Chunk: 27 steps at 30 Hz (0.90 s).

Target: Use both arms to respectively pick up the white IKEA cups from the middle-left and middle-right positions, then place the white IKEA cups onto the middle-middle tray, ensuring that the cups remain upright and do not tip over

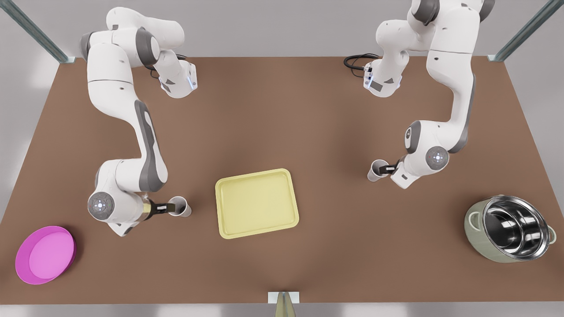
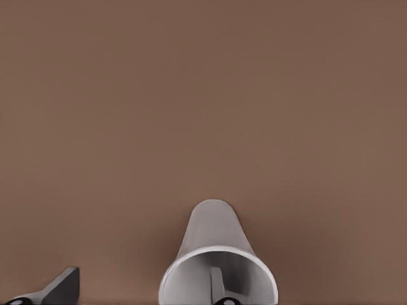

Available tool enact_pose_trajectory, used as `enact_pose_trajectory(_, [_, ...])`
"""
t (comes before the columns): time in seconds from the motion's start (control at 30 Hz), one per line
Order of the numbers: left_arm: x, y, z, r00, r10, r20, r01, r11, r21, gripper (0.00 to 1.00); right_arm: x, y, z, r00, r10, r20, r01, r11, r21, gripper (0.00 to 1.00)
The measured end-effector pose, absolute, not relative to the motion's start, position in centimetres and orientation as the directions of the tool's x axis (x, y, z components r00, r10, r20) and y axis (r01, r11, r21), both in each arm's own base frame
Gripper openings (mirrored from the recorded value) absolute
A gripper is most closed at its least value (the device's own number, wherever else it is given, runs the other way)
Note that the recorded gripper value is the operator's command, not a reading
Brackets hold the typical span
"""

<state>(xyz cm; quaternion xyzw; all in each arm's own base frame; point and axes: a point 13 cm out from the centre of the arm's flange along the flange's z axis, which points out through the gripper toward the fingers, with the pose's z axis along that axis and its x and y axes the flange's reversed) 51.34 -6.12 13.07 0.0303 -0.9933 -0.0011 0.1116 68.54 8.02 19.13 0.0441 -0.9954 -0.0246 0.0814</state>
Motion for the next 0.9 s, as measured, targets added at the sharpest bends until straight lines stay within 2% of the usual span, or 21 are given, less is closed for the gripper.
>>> enact_pose_trajectory(0.07, [51.2,-6.1,12.0,-0.972,-0.064,0.227,-0.063,0.998,0.010,1.00,68.2,8.3,17.7,-0.982,-0.087,0.165,-0.078,0.995,0.061,1.00])
enact_pose_trajectory(0.1, [51.2,-6.1,11.5,-0.972,-0.066,0.228,-0.065,0.998,0.010,0.89,67.9,8.4,17.1,-0.981,-0.090,0.170,-0.081,0.995,0.057,1.00])
enact_pose_trajectory(0.13, [51.3,-6.1,11.3,-0.972,-0.067,0.224,-0.066,0.998,0.010,0.70,67.6,8.4,16.5,-0.980,-0.090,0.175,-0.081,0.995,0.054,1.00])
enact_pose_trajectory(0.17, [51.4,-6.2,11.1,-0.973,-0.068,0.219,-0.068,0.998,0.009,0.58,67.2,8.1,16.0,-0.980,-0.087,0.181,-0.079,0.996,0.051,1.00])
enact_pose_trajectory(0.27, [51.8,-6.9,10.8,-0.975,-0.087,0.206,-0.091,0.996,-0.009,0.45,66.0,7.2,15.0,-0.979,-0.080,0.188,-0.073,0.996,0.042,1.00])
enact_pose_trajectory(0.33, [52.0,-7.8,10.7,-0.974,-0.107,0.201,-0.116,0.993,-0.033,0.40,65.5,6.7,14.2,-0.978,-0.075,0.192,-0.069,0.997,0.036,1.00])
enact_pose_trajectory(0.43, [52.2,-8.9,10.8,-0.973,-0.127,0.195,-0.141,0.988,-0.062,0.40,65.4,6.5,13.3,-0.980,-0.074,0.187,-0.069,0.997,0.031,1.00])
enact_pose_trajectory(0.47, [52.4,-9.1,10.9,-0.973,-0.131,0.192,-0.147,0.987,-0.069,0.37,65.4,6.5,13.1,-0.980,-0.074,0.185,-0.070,0.997,0.030,1.00])
enact_pose_trajectory(0.5, [52.5,-9.3,11.1,-0.973,-0.134,0.189,-0.150,0.986,-0.074,0.26,65.5,6.4,12.8,-0.980,-0.074,0.184,-0.070,0.997,0.029,1.00])
enact_pose_trajectory(0.53, [52.6,-9.7,11.4,-0.973,-0.132,0.187,-0.148,0.986,-0.078,0.21,65.5,6.4,12.4,-0.980,-0.073,0.184,-0.069,0.997,0.028,1.00])
enact_pose_trajectory(0.67, [52.3,-10.9,12.1,-0.973,-0.122,0.194,-0.141,0.986,-0.087,0.21,65.3,6.4,10.5,-0.979,-0.069,0.194,-0.064,0.997,0.030,1.00])
enact_pose_trajectory(0.73, [55.1,-13.4,15.3,-0.985,-0.101,0.141,-0.117,0.987,-0.113,0.21,65.1,6.2,9.1,-0.976,-0.066,0.207,-0.061,0.998,0.030,1.00])
enact_pose_trajectory(0.77, [58.0,-16.7,17.6,-0.993,-0.076,0.094,-0.088,0.986,-0.142,0.21,65.0,6.2,8.8,-0.976,-0.065,0.208,-0.060,0.998,0.029,1.00])
enact_pose_trajectory(0.8, [61.1,-20.3,19.9,-0.998,-0.055,0.042,-0.062,0.983,-0.174,0.21,65.1,6.1,8.6,-0.976,-0.063,0.208,-0.058,0.998,0.030,0.63])
enact_pose_trajectory(0.83, [63.8,-23.6,21.9,-0.999,-0.043,-0.005,-0.041,0.978,-0.203,0.21,65.2,5.9,8.6,-0.977,-0.060,0.205,-0.054,0.998,0.031,0.44])
enact_pose_trajectory(0.9, [67.0,-29.6,24.2,-0.997,-0.025,-0.070,-0.007,0.969,-0.245,0.21,65.4,5.7,8.6,-0.979,-0.055,0.198,-0.049,0.998,0.034,0.29])
